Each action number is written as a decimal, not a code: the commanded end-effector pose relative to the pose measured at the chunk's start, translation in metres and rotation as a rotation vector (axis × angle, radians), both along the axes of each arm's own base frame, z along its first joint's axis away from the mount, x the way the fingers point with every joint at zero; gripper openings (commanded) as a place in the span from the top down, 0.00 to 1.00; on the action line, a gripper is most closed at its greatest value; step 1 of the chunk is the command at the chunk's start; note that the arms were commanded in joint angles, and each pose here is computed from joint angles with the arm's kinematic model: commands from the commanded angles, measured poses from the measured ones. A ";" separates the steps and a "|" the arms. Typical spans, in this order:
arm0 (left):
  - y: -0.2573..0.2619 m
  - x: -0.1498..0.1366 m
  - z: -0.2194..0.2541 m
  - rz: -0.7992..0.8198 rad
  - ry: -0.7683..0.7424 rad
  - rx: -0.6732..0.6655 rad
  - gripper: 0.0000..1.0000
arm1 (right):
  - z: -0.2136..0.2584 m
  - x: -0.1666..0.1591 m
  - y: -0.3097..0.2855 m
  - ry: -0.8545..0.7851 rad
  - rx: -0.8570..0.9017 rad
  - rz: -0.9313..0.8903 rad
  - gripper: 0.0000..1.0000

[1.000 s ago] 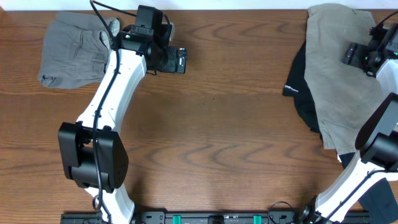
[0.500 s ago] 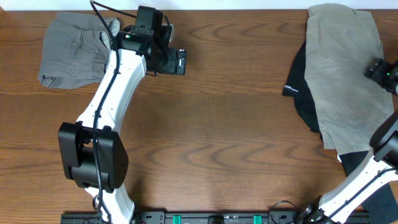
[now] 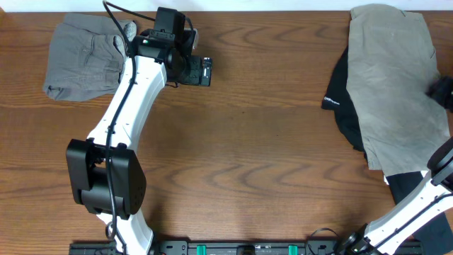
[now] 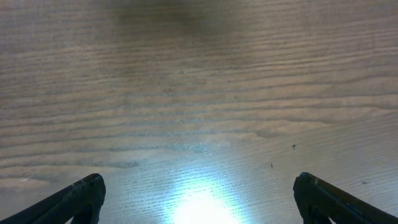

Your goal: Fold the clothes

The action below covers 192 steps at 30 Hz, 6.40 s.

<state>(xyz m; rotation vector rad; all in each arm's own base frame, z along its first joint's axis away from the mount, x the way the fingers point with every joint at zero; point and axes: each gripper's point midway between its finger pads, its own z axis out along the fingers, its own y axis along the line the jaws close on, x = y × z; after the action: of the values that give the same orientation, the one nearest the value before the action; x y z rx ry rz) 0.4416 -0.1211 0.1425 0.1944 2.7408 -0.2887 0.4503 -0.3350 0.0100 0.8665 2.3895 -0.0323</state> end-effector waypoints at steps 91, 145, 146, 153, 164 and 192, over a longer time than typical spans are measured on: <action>0.137 -0.029 0.083 0.130 -0.124 0.052 0.11 | 0.128 -0.034 0.561 0.305 0.052 1.072 0.32; 0.131 -0.007 -0.106 0.415 0.324 0.099 0.94 | 0.050 -0.018 0.528 0.292 0.092 0.932 0.45; 0.135 -0.021 -0.103 0.436 0.375 0.103 0.94 | 0.051 -0.015 0.530 0.278 0.090 0.933 0.45; 0.151 -0.080 -0.096 0.462 0.607 0.156 0.94 | 0.055 -0.003 0.533 0.224 0.078 0.933 0.43; 0.167 -0.081 -0.062 0.491 0.520 0.203 0.02 | 0.026 -0.039 0.519 0.407 0.067 0.968 0.43; 0.170 -0.035 0.054 0.537 0.010 0.114 0.02 | -0.075 -0.001 0.491 0.216 -0.140 0.839 0.45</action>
<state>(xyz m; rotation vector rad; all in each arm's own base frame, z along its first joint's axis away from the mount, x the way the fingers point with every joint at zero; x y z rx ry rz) 0.4061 0.0454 0.1934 -0.4899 2.7070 0.0029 0.4643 0.1745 -0.0003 -0.2749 2.6233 0.1466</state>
